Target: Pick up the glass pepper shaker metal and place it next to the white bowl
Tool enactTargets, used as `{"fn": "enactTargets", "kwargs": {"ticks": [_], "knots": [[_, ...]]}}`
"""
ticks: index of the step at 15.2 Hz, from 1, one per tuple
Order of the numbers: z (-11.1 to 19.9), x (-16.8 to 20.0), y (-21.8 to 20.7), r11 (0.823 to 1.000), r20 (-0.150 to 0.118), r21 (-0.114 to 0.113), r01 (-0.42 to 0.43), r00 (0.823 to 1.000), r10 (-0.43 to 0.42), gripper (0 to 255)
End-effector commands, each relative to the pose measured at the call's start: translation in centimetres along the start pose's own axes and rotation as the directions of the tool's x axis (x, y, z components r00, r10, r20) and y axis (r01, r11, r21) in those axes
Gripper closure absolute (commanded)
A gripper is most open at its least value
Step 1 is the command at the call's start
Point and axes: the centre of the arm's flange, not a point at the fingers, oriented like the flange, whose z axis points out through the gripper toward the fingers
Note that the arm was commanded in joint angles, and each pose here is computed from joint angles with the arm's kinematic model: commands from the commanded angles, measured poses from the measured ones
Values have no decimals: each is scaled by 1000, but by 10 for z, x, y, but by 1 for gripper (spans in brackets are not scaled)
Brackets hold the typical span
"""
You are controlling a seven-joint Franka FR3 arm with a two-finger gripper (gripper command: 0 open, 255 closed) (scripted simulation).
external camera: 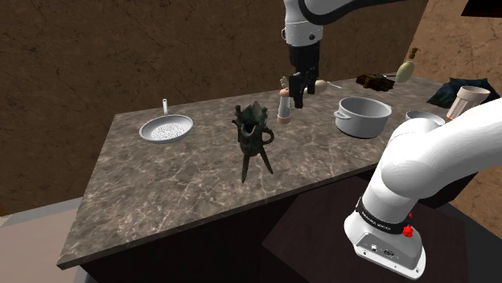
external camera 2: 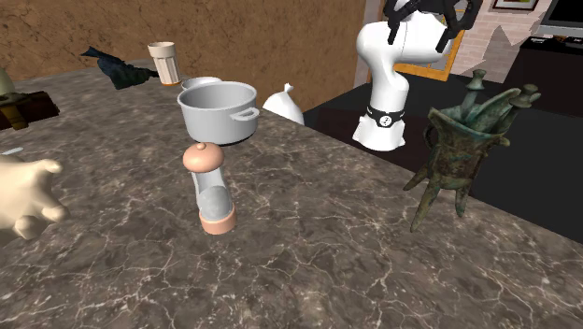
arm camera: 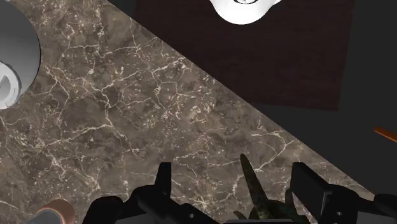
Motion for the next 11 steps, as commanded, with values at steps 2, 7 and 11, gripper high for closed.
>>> {"fn": "enactTargets", "kwargs": {"ticks": [2, 7, 11], "knots": [[4, 6, 10, 1000, -4, -1, 0, 1000, 0, 0], [25, 37, 63, 1000, -22, -4, 1, 1000, -1, 0], [42, 62, 105, 1000, -36, -6, 1, 999, -1, 0]]}}
